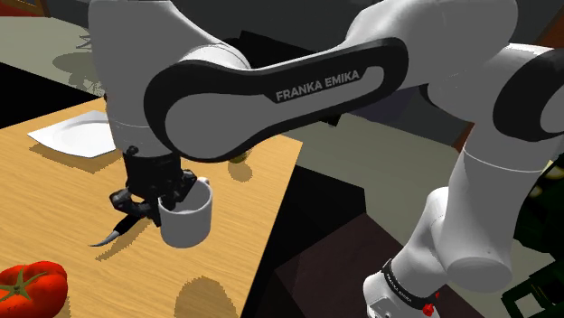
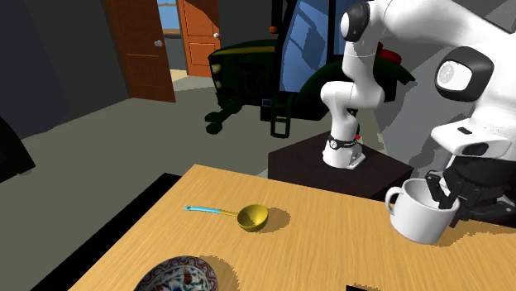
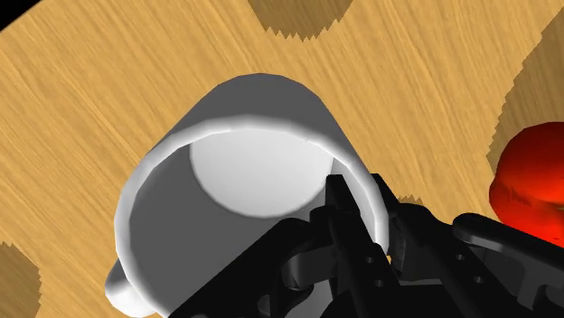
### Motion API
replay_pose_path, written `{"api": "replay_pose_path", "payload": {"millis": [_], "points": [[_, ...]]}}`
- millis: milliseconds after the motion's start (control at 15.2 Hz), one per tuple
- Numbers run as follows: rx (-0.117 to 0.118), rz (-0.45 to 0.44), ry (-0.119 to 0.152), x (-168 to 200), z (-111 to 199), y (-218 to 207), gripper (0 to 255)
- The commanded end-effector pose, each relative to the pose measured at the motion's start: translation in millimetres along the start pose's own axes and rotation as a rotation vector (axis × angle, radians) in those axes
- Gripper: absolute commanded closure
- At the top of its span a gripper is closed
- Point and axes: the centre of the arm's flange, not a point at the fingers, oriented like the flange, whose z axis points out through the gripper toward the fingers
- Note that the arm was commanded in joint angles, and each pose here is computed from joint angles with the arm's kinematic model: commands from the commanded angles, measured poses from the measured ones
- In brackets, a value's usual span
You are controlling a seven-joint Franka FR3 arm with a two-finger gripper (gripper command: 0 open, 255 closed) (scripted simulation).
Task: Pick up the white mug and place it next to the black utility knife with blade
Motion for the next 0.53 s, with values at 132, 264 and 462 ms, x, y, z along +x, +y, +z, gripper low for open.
{"api": "replay_pose_path", "payload": {"millis": [132, 264, 462], "points": [[0.001, 0.000, 0.001, 1, 21, -1, 255], [0.001, 0.000, 0.001, 1, 31, -1, 255], [0.001, 0.000, 0.001, 2, 47, -1, 255]]}}
